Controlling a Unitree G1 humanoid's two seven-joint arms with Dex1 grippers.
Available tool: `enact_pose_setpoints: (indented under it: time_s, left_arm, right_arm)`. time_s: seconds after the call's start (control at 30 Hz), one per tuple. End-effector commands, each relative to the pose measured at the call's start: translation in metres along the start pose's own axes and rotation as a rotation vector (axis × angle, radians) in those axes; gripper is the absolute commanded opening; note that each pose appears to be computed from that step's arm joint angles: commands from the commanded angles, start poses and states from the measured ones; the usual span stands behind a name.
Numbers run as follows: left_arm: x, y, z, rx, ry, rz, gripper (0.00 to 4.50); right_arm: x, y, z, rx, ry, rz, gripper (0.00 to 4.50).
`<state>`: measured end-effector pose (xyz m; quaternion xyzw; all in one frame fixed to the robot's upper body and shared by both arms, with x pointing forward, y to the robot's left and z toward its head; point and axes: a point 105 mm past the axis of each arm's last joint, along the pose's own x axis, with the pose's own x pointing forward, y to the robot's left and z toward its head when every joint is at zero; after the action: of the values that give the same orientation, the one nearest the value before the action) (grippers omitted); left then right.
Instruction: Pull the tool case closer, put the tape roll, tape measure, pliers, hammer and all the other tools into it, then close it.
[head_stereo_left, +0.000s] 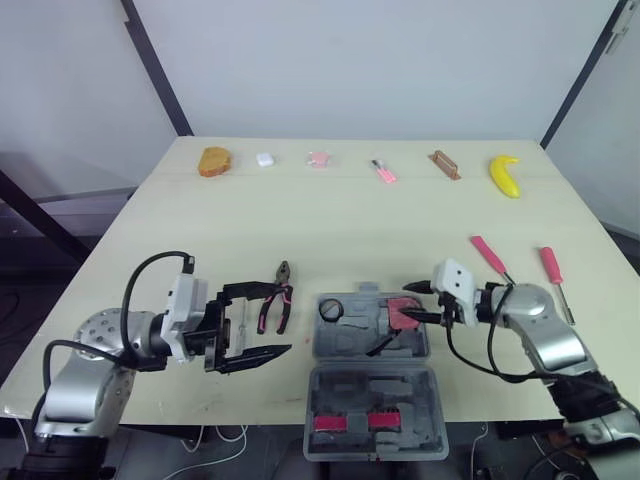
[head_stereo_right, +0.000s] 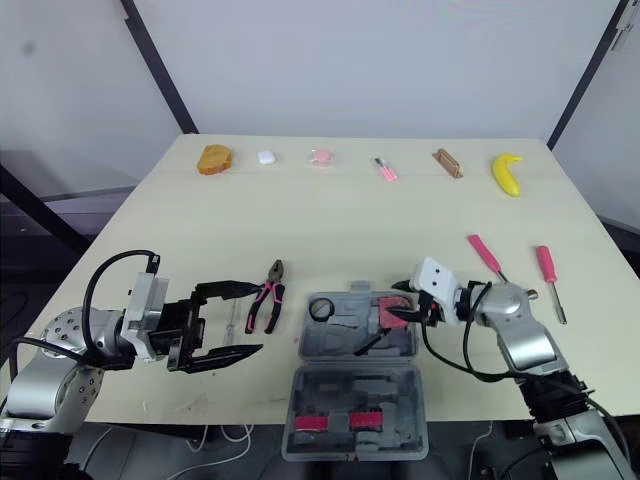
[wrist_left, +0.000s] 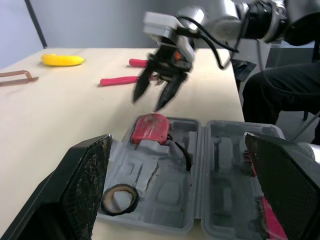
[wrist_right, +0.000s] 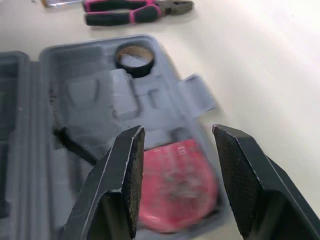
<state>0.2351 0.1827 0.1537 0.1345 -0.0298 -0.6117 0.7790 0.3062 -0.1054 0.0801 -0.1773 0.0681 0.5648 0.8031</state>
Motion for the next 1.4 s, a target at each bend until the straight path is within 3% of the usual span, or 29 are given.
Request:
enact_pose_setpoints:
  time_s: [0.03, 0.37, 0.57, 0.93, 1.17, 1.4]
  left_arm:
    - [0.000, 0.001, 0.006, 0.033, -0.014, -0.002, 4.50]
    - [-0.001, 0.002, 0.006, 0.033, -0.011, 0.005, 4.50]
    - [-0.001, 0.003, 0.005, 0.033, -0.004, 0.006, 4.50]
    - [-0.002, 0.000, 0.000, 0.013, -0.006, 0.026, 4.50]
    - [0.002, 0.000, -0.005, -0.022, -0.018, 0.069, 4.50]
    - [-0.006, 0.006, -0.003, -0.047, -0.038, 0.153, 4.50]
  right_arm:
    - [-0.006, -0.005, 0.012, -0.016, -0.100, 0.010, 2.28]
    - [0.000, -0.017, -0.016, 0.044, -0.123, -0.028, 2.28]
    - [0.008, -0.007, -0.068, 0.118, 0.064, -0.006, 2.28]
    - [0.007, 0.025, -0.117, 0.148, 0.343, 0.127, 2.28]
    - [0.012, 0.015, -0.097, 0.143, 0.244, 0.053, 2.28]
    - [0.003, -0.009, -0.040, 0.035, 0.011, -0.122, 2.28]
